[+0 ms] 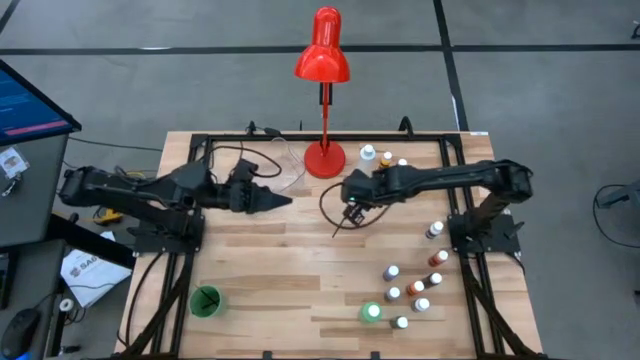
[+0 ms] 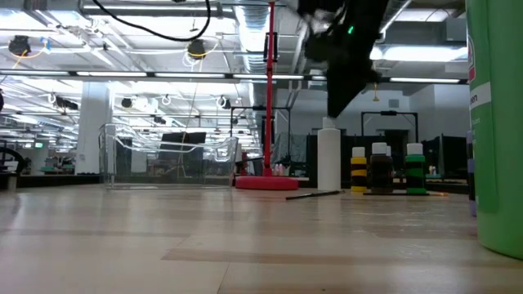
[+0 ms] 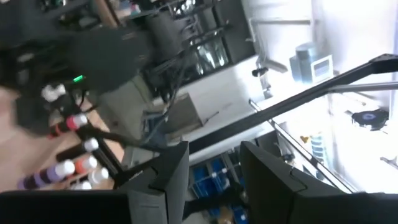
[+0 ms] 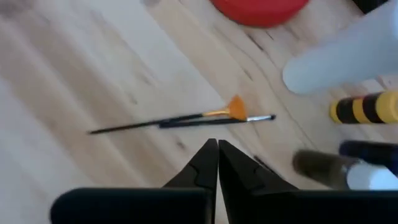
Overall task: Pick & Place Paint Supplies
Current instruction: Adjust the paintbrushes to the center of the table
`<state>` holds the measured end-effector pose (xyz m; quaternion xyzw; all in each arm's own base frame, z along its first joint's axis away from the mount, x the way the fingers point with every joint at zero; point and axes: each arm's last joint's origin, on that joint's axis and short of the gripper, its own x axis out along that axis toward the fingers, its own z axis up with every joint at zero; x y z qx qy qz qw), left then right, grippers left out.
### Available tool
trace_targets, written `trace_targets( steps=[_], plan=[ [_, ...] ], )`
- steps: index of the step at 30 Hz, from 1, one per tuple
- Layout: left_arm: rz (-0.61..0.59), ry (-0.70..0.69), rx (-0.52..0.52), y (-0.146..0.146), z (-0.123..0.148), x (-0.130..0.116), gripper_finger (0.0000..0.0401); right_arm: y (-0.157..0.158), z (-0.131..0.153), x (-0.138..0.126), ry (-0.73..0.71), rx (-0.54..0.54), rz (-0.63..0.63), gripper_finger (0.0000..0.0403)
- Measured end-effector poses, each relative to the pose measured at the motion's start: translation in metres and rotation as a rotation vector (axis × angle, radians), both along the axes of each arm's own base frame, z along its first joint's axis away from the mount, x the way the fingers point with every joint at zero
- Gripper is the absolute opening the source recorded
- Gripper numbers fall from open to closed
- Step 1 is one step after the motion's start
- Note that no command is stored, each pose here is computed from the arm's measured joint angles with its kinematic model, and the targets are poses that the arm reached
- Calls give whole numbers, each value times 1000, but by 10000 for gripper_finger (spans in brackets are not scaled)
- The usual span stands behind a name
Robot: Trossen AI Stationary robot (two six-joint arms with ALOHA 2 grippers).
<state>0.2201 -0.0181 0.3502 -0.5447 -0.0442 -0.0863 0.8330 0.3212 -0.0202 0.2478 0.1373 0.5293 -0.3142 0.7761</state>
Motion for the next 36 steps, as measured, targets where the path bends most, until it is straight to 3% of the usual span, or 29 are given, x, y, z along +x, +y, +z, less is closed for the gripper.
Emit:
trace_targets(
  steps=[13, 26, 36],
  plan=[
    [14, -20, 1, 1, 3, -3, 136, -19, -73, 25, 245, -53, -13, 1],
    [14, -5, 2, 0, 1, -1, 136, -49, -86, 28, 262, -84, -62, 0],
    [17, -7, 20, 0, 1, -1, 136, -51, -115, 35, 302, -60, -50, 0]
  ],
)
